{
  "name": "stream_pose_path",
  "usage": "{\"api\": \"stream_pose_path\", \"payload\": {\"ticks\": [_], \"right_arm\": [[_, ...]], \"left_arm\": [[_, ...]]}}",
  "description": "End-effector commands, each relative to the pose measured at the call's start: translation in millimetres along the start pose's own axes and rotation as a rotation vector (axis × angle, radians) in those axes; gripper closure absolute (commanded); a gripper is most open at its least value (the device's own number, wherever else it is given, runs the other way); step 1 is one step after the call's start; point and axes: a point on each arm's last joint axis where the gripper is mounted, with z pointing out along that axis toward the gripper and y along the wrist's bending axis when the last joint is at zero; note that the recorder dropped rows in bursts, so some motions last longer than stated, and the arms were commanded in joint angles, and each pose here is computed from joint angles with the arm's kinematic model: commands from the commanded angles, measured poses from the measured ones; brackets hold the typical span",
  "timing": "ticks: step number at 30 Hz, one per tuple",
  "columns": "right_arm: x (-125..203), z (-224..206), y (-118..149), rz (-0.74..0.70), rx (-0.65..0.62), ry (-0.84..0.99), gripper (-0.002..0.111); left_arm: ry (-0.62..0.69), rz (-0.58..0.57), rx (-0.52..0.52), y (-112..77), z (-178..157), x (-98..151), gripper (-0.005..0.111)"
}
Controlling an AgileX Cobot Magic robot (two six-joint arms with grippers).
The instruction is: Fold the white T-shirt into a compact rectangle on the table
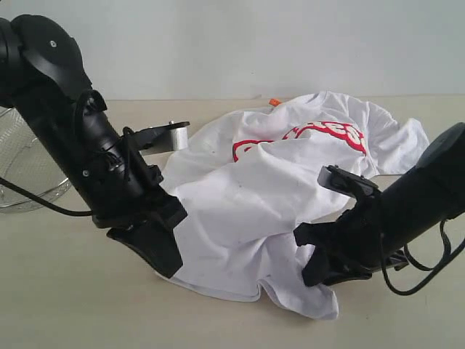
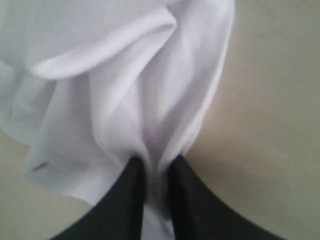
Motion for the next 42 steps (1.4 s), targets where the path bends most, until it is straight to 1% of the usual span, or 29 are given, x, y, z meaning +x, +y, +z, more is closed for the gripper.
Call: {"api": "stream_pose_path", "payload": {"ticks": [1, 7, 11, 19, 27, 35, 39, 42], "right_arm": [[6.8, 11.3, -11.2, -0.038, 0.068, 0.040, 0.108], [9.1, -1.6, -5.9, -0.029, 0.080, 0.046, 0.108], [13.1, -23.2, 1.2, -0.037, 0.127, 0.041, 0.108], [24.4, -50.2, 6.8, -0.040, 0.210, 0.075, 0.108], [37.4, -65.4, -3.0, -0.006, 0.380, 0.175, 0.108], [40.3, -71.4, -11.7, 0.023, 0.497, 0.199, 0.108], [43.3, -83.2, -16.6, 0.034, 0.605, 0.197, 0.108], [44.9, -92.1, -19.9, 0.012, 0.682, 0.197, 0.108]], "left_arm": [[-0.018, 0.010, 0.004, -3.7, -1.2, 0.3, 0.102], [-0.016, 0.010, 0.004, -3.8, -1.2, 0.4, 0.102], [-0.015, 0.019, 0.003, -3.6, -1.2, 0.5, 0.102], [-0.006, 0.027, 0.003, -3.7, -1.2, 1.3, 0.102], [-0.003, 0.036, 0.003, -3.6, -1.2, 1.6, 0.102], [0.006, 0.043, 0.008, -4.1, -1.2, 2.5, 0.102], [0.006, 0.052, 0.008, -4.1, -1.2, 2.5, 0.102], [0.006, 0.055, 0.008, -4.1, -1.2, 2.5, 0.102]]}}
